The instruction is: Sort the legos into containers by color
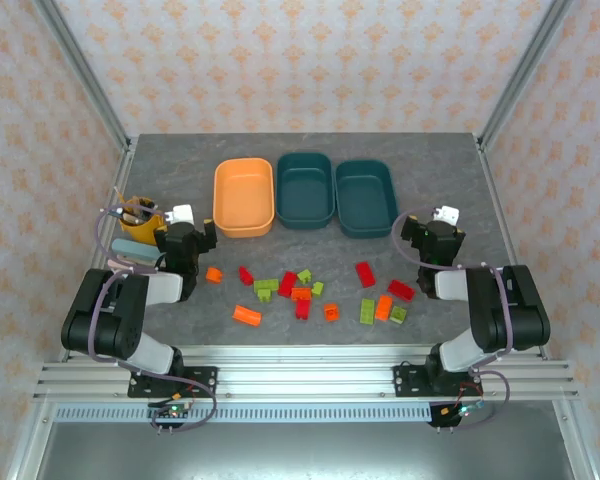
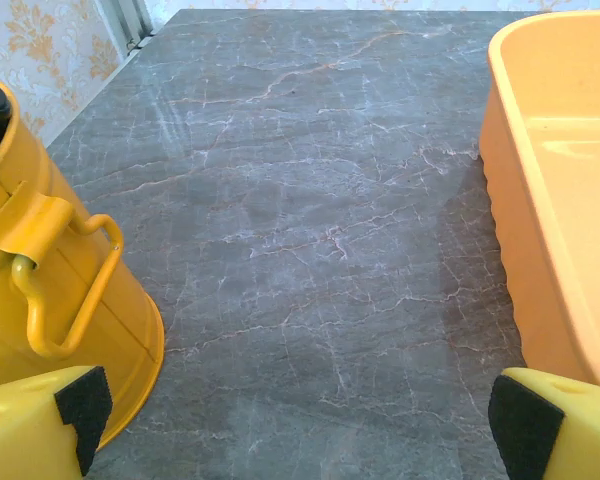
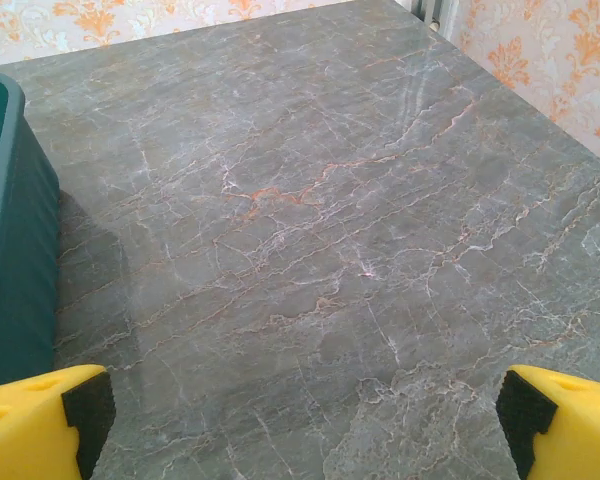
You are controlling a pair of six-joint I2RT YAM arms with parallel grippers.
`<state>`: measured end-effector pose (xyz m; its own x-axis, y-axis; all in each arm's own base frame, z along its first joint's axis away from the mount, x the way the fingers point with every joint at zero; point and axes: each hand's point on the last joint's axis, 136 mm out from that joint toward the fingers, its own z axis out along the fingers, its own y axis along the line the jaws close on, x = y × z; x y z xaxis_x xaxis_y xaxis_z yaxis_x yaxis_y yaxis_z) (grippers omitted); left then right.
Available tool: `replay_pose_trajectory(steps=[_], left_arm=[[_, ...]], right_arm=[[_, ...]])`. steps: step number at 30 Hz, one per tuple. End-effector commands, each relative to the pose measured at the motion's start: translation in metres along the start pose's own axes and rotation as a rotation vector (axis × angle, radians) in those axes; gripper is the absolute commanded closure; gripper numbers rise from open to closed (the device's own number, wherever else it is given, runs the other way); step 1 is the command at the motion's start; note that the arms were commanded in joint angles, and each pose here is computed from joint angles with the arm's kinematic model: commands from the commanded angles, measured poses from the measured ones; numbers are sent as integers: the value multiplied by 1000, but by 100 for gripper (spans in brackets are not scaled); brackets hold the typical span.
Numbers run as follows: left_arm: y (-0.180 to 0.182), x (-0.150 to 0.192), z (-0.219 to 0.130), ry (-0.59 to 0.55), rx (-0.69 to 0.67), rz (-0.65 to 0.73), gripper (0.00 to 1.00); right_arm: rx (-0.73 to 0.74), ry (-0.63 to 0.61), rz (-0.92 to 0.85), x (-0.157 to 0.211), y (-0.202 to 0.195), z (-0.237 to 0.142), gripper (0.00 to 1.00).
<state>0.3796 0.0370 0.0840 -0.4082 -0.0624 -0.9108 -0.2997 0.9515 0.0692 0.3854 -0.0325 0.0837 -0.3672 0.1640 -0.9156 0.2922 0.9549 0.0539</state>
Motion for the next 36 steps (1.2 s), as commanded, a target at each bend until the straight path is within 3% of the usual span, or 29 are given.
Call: replay_pose_trajectory(steps=[1, 18, 21, 24, 29, 32, 33, 36], left_arm=[[2, -16, 1, -53, -20, -8, 0], [2, -16, 1, -55, -21, -10, 0], [3, -29, -4, -34, -35, 5, 0], [9, -62, -23, -52, -120, 26, 0], [4, -131, -73, -153, -162, -58, 0], [-12, -181, -112, -219, -121, -100, 0], [-10, -196, -121, -211, -110, -186, 0], [17, -171, -147, 96, -232, -496, 0]], right_arm=[[-12, -17, 1, -9, 3, 3, 1], [-12, -17, 1, -9, 3, 3, 1], [-33, -23, -7, -17, 7, 0, 1], [26, 9, -19, -51, 4, -13, 1], [34, -240, 27, -172, 12, -69, 1], [25, -310, 129, -249, 18, -115, 1], [46, -270, 240, -260, 12, -123, 1], [241, 19, 528, -232, -16, -141, 0]])
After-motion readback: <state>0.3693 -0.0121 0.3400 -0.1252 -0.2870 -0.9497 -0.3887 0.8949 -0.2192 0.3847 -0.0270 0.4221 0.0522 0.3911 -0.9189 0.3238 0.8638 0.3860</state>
